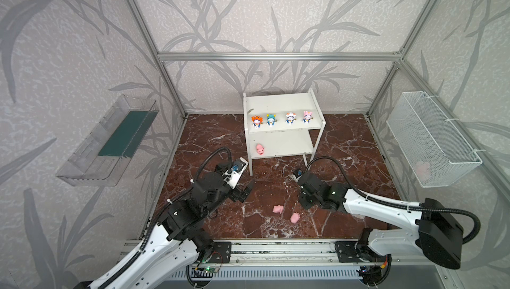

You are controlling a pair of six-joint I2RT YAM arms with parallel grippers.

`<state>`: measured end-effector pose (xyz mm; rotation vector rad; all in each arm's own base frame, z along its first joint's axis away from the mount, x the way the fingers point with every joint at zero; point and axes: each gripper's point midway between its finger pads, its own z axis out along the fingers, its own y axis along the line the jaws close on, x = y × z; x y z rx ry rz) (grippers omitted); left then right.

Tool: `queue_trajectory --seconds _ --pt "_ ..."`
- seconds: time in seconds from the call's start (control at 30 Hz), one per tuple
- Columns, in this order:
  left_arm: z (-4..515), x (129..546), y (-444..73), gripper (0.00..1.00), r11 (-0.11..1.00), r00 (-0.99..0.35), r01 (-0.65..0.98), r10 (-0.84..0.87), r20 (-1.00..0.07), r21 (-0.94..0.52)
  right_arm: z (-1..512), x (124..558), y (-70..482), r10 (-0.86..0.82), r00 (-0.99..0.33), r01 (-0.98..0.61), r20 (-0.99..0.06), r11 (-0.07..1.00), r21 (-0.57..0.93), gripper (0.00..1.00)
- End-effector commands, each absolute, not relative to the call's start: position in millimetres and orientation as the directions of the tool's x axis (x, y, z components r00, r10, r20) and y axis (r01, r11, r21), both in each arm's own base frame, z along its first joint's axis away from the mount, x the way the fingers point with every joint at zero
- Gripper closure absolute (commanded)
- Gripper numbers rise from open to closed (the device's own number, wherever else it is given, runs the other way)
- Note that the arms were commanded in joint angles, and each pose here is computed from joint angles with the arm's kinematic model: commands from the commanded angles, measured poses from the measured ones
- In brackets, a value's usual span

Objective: Place and organize the plastic toys onto the shelf

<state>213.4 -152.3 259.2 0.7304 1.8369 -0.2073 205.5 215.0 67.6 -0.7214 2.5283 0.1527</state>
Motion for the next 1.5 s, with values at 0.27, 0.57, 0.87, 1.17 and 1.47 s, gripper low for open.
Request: queue_trajectory --seconds 0.27,0.57,0.87,1.17,1.47 --pt "258.3 213.9 -154.4 0.01 0.789 -0.22 0.582 0.384 -0.897 0.195 52.1 198.0 234.4 -0.513 -0.712 -0.566 -0.479 0.823 -0.04 0.92" --pt "257.5 214.1 -153.9 0.01 0.79 -0.222 0.581 0.383 -0.896 0.194 40.8 203.6 284.3 -0.549 -0.682 -0.636 -0.484 0.772 0.02 0.86" --pt "257.0 214.0 -154.7 0.01 0.788 -0.22 0.584 0.385 -0.896 0.195 63.8 196.0 299.7 -0.504 -0.656 -0.648 -0.561 0.758 0.077 0.49" --pt "258.5 214.3 -155.0 0.01 0.788 -0.221 0.585 0.38 -0.898 0.19 68.7 212.8 235.8 -0.314 -0.776 -0.43 -0.546 0.898 0.094 0.51" --pt "258.5 215.8 -154.9 0.01 0.791 -0.226 0.582 0.378 -0.898 0.187 46.6 234.9 218.9 -0.211 -0.838 -0.332 -0.503 0.93 0.161 0.82"
